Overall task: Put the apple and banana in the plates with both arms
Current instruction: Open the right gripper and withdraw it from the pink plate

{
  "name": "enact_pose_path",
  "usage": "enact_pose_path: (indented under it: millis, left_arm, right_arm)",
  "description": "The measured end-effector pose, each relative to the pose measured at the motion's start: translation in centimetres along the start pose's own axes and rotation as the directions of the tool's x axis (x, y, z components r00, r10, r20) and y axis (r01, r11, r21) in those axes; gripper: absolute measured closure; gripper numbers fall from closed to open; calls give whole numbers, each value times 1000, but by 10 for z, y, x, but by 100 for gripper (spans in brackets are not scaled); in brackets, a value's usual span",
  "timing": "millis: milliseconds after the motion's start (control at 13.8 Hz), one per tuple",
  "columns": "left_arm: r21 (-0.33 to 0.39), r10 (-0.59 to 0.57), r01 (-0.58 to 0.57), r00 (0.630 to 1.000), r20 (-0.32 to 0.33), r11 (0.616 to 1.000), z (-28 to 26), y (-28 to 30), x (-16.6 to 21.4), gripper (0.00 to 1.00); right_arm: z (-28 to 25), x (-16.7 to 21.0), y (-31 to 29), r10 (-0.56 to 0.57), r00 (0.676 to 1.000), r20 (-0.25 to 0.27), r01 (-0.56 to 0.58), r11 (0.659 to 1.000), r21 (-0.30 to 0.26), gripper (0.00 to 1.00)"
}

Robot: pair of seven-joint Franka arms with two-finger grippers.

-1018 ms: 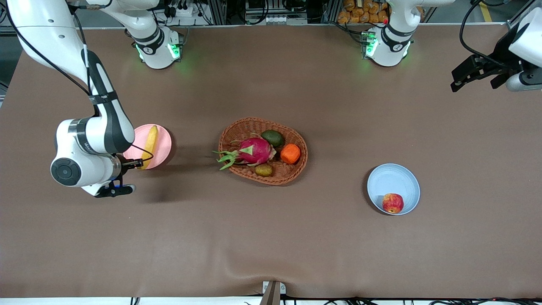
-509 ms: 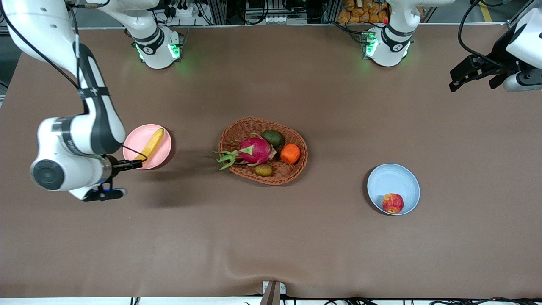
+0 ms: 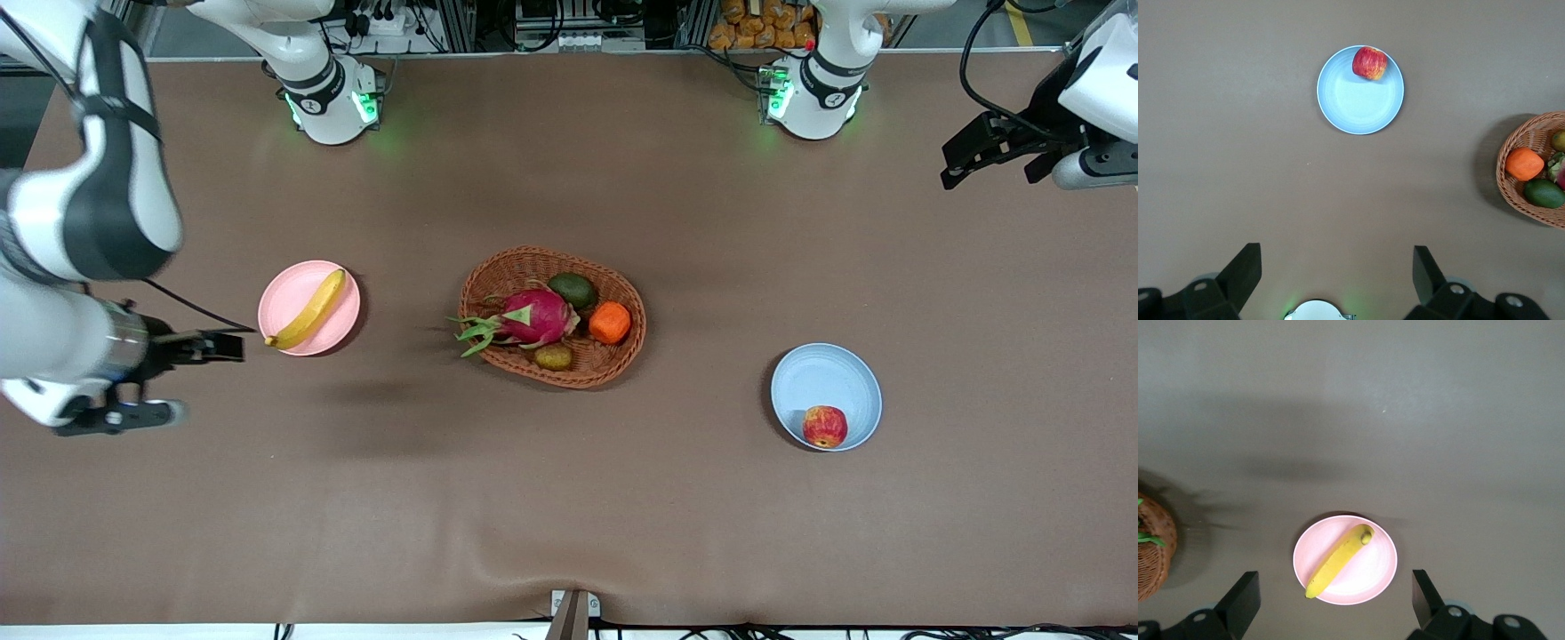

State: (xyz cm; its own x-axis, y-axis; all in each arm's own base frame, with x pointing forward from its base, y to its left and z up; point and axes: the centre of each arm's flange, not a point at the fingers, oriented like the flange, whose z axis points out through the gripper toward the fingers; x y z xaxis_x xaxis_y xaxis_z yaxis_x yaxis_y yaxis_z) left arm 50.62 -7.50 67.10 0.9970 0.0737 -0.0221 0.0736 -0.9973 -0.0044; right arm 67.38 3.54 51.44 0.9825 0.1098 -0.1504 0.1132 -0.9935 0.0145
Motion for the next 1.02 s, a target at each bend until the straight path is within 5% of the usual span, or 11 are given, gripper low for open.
enact_pose_path:
  millis: [509,1018]
  left_arm:
    - [4,-5,5,1000,11,1000,0,-3,-1,0]
    - [9,-26,26,999,26,1000,4,-14,2,0]
  right_arm:
    - [-130,-122,17,80,995,-54,-77,996,50,0]
    - [-122,-188,13,173,977,-129,-167,985,52,0]
